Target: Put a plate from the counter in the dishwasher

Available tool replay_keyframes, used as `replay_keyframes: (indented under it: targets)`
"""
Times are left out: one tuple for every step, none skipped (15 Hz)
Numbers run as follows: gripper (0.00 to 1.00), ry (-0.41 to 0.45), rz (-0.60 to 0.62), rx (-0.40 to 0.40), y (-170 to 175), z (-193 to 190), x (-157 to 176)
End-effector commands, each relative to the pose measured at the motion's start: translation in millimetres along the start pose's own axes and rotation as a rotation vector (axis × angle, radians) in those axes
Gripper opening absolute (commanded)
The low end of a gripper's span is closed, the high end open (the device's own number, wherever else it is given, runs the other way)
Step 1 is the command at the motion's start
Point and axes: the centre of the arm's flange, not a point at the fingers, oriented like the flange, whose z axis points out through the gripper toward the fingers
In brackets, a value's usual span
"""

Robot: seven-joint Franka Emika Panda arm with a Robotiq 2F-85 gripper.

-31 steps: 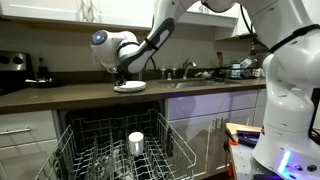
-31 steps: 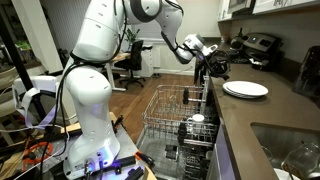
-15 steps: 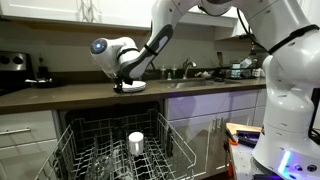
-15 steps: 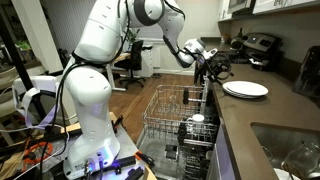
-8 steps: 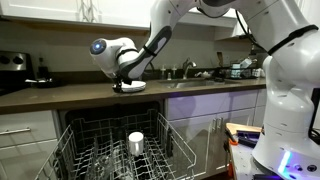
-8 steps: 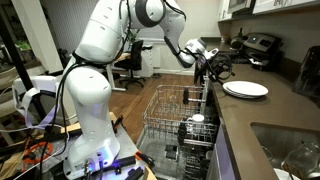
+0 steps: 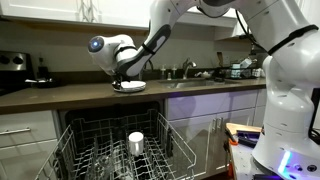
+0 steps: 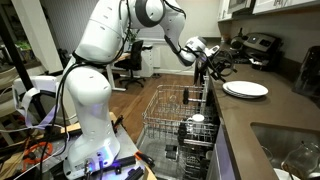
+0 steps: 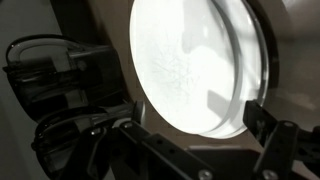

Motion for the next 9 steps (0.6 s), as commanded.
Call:
replay_keyframes:
  targets:
    - [1.0, -0.007, 0.007, -0.059, -5, 7, 0]
    - [1.0, -0.01, 0.008, -0.063, -8, 10, -1]
    - [1.0, -0.01, 0.008, -0.066, -9, 11, -2]
    - [1.0, -0.01, 0.011, -0.069, -12, 14, -4]
    - [1.0, -0.012, 0.01, -0.069, -14, 16, -4]
    - [1.0, -0.009, 0.014, -0.074, -15, 18, -6]
    - [1.0, -0.008, 0.016, -0.08, -16, 20, -6]
    - [1.0, -0.009, 0.015, -0.091, -17, 22, -7]
    - [1.0, -0.009, 0.015, -0.096, -18, 24, -8]
